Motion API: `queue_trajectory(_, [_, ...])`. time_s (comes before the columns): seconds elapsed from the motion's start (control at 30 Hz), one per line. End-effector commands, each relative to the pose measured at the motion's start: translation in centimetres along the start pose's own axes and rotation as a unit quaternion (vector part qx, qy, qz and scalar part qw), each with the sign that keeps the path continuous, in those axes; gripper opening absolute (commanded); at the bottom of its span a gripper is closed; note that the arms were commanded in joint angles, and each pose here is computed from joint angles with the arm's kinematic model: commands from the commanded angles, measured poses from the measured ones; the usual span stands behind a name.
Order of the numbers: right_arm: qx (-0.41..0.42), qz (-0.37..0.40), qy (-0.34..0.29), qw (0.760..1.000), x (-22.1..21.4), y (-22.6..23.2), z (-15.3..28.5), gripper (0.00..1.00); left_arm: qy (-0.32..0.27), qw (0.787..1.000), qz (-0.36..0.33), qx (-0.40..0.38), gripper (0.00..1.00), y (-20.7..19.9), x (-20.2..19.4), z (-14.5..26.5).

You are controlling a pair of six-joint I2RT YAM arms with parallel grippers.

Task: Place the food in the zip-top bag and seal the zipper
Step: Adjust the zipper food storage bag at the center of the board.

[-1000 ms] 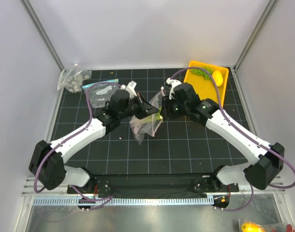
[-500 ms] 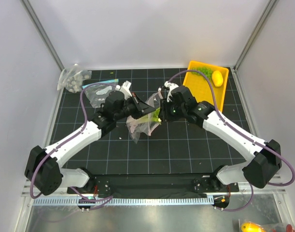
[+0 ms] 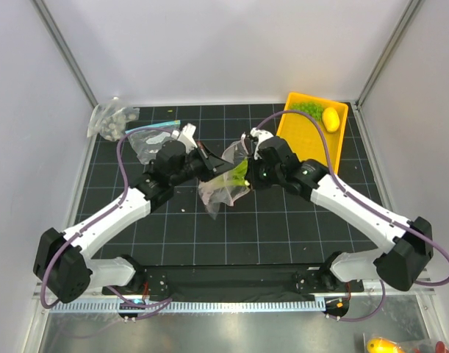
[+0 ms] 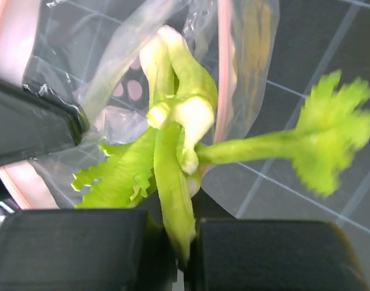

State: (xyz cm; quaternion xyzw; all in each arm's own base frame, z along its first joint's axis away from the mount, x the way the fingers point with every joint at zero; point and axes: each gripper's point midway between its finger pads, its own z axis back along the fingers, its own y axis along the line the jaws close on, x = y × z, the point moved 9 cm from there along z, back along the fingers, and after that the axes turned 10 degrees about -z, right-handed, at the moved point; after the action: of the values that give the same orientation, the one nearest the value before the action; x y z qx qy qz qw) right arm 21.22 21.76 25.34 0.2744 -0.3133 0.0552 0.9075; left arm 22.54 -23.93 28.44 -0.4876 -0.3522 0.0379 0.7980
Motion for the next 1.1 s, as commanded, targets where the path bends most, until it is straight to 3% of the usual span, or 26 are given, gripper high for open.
queue_trajectory(0.0, [0.000,0.016,-0.062,0.998,2.0,1.9,4.7,0.01,-0.028,0.999,-0.003,-0.033,0.00,-1.9,1.1,1.4])
queue_trajectory(0.1, [-0.011,0.042,-0.066,0.997,3.3,4.4,8.2,0.01,-0.013,0.998,0.020,-0.050,0.00,-3.0,1.0,2.4])
queue_trajectory(0.2, [-0.008,0.068,-0.034,0.997,3.3,5.2,9.2,0.01,-0.025,0.998,0.030,-0.052,0.00,-3.4,1.2,3.5])
queue_trajectory(0.53, [-0.141,0.052,-0.065,0.987,6.5,2.0,4.6,0.01,-0.022,0.999,0.002,-0.029,0.00,-3.7,1.5,3.9])
queue_trajectory(0.67, [-0.042,0.058,-0.059,0.996,6.6,5.0,5.8,0.01,-0.046,0.999,-0.001,0.029,0.00,-1.6,1.4,3.0])
queue_trajectory(0.8, [-0.004,0.087,-0.124,0.988,6.8,8.6,9.2,0.01,-0.015,1.000,-0.006,0.021,0.00,-1.4,0.7,1.4])
queue_trajectory(0.87, [-0.002,0.086,-0.130,0.988,6.4,8.4,9.3,0.01,-0.043,0.999,-0.023,-0.004,0.00,-3.8,1.6,2.9])
queue_trajectory(0.97, [-0.072,0.105,-0.104,0.986,5.5,6.5,7.2,0.01,-0.102,0.993,-0.050,-0.013,0.00,-6.4,2.9,6.2])
queue_trajectory(1.07, [-0.101,0.093,-0.092,0.986,5.5,4.7,5.6,0.01,-0.117,0.991,-0.065,-0.002,0.00,-7.0,3.4,8.0])
